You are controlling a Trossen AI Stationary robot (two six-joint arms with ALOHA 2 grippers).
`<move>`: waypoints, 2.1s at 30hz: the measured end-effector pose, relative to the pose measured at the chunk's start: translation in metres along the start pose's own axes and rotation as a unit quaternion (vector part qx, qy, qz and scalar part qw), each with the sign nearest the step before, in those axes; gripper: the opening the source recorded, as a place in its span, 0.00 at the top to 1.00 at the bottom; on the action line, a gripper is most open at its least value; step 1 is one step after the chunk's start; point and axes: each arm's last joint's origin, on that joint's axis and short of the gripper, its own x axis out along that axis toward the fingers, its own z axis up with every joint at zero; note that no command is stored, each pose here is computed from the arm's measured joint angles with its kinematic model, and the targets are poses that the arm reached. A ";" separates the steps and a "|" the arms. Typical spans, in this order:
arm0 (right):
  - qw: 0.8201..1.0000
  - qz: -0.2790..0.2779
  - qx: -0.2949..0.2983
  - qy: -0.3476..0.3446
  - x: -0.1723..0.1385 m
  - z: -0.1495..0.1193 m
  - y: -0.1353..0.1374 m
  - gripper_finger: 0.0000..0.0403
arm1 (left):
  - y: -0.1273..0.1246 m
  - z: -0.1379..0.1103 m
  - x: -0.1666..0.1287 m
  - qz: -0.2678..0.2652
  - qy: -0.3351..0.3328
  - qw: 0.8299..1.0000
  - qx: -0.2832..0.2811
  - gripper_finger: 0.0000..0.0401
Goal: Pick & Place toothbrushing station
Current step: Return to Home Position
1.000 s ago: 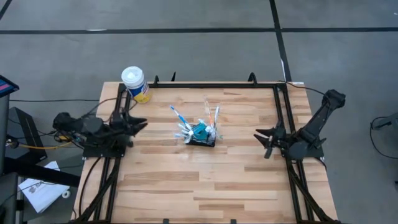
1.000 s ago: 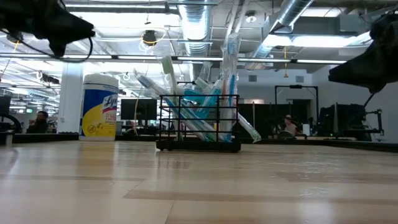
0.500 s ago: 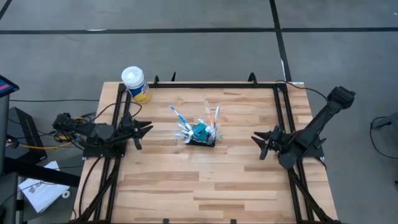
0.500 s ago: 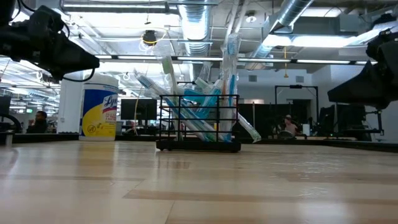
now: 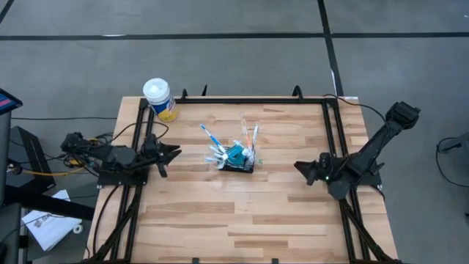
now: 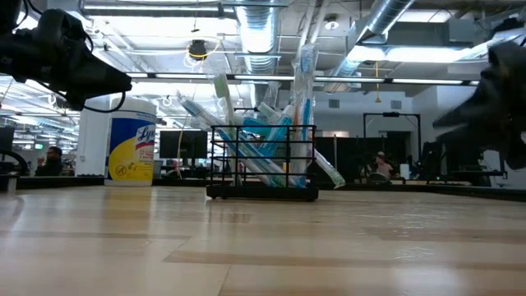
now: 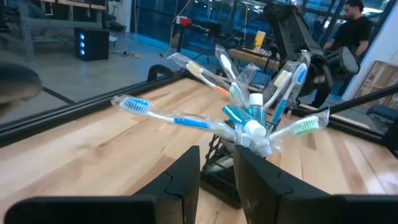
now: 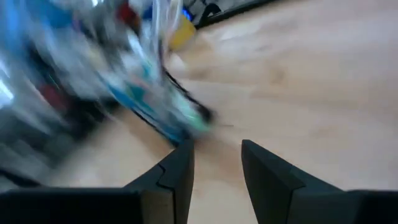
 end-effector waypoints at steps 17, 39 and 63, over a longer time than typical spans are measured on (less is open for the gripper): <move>0.915 0.044 0.399 -0.042 0.007 0.012 0.024 0.69 | -0.003 -0.007 0.005 0.010 0.030 0.999 0.030 0.77; 0.917 0.044 0.395 -0.041 0.007 0.012 0.024 0.69 | -0.004 -0.009 0.007 0.013 0.039 0.998 0.039 0.77; 0.917 0.044 0.395 -0.041 0.007 0.012 0.024 0.69 | -0.004 -0.007 0.007 0.011 0.032 0.999 0.032 0.77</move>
